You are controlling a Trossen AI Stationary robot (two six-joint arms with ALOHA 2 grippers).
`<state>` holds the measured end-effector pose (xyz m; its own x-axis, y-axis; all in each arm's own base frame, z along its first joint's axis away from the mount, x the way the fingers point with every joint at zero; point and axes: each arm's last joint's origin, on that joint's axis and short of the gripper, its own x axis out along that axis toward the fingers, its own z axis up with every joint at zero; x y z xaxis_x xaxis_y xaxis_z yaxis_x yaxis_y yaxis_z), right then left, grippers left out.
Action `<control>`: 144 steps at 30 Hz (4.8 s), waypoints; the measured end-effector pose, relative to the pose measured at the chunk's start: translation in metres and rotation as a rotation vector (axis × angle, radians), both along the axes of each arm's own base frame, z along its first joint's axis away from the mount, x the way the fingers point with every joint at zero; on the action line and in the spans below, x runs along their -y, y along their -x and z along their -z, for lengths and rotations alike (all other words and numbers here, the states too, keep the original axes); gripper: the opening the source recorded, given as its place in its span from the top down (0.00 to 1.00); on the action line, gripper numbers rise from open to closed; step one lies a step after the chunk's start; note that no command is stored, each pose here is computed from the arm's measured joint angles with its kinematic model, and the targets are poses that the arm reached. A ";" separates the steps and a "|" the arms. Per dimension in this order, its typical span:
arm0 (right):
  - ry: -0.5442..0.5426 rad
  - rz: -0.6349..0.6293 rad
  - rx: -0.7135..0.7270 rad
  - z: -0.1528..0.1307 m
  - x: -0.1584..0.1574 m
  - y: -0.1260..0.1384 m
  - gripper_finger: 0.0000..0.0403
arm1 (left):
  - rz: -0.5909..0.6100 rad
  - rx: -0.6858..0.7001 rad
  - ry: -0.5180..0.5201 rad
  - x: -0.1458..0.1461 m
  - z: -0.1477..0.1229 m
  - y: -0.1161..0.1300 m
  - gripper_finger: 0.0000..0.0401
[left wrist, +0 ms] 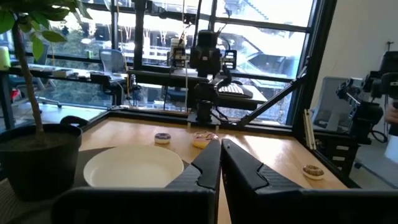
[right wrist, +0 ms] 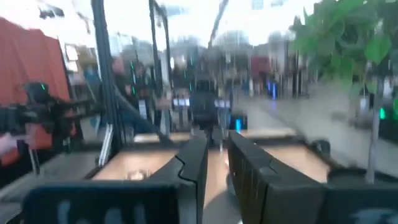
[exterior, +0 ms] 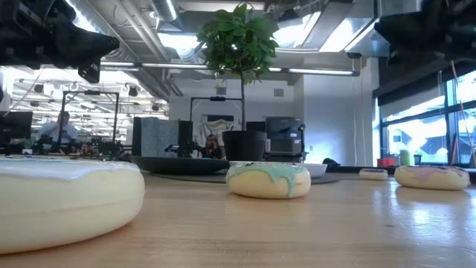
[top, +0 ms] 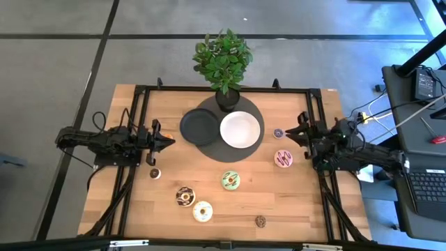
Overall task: Pick & Place donuts
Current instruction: Put the small blue donut on the white plate
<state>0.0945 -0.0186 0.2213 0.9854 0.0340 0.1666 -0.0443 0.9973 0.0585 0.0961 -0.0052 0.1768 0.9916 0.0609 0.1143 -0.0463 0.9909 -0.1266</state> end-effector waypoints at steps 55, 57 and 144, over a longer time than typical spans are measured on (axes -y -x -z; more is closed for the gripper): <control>-0.372 0.575 -1.224 0.031 0.041 -0.075 0.48 | -0.003 -0.001 -0.026 0.000 0.000 0.000 0.97; -0.405 0.595 -1.248 0.033 0.040 -0.073 0.48 | -0.005 -0.002 -0.025 0.000 0.000 0.000 0.97; -0.382 0.580 -0.943 0.001 0.080 -0.161 0.93 | -0.047 -0.002 -0.012 -0.001 0.000 0.000 0.62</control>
<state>0.2556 -0.0983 0.2203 0.5751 -0.3555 -0.7368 0.6328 0.7641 0.1252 0.0960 -0.0039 0.1768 0.9879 0.1058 0.1132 -0.0927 0.9891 -0.1148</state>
